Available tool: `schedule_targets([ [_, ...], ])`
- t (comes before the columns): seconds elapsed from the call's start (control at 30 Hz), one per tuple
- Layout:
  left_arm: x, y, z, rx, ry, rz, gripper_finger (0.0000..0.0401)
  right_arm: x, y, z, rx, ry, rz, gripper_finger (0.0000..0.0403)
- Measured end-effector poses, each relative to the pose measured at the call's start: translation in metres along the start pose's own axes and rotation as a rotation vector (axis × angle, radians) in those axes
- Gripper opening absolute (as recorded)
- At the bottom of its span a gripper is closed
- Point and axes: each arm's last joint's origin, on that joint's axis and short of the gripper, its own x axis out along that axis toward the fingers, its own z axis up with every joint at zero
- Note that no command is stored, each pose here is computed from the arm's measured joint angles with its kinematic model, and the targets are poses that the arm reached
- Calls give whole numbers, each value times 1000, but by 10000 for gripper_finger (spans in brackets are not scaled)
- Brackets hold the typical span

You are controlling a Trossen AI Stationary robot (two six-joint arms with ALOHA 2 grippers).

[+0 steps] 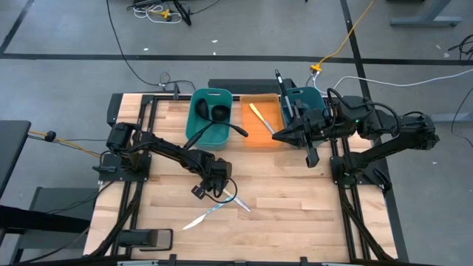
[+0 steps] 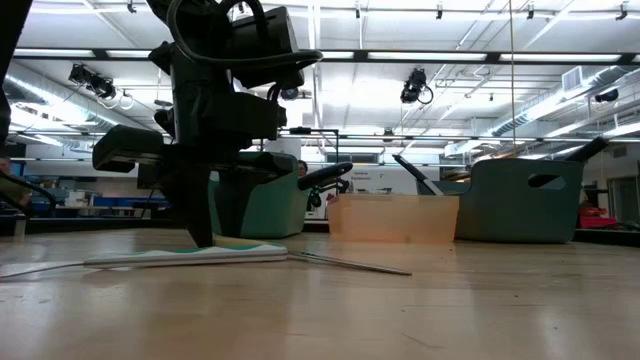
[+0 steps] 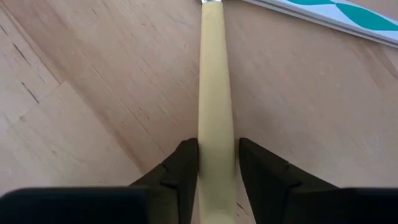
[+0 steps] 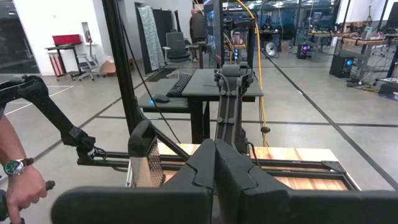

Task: Pick & Place Kitchen Items
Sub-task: Put the yellow table knife into the orange bin

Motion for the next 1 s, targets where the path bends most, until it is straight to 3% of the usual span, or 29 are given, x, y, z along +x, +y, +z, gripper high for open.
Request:
schedule_targets([
  [1.0,0,-1,-1,27,1,-28,88,0,0,0,0,0,0,9],
])
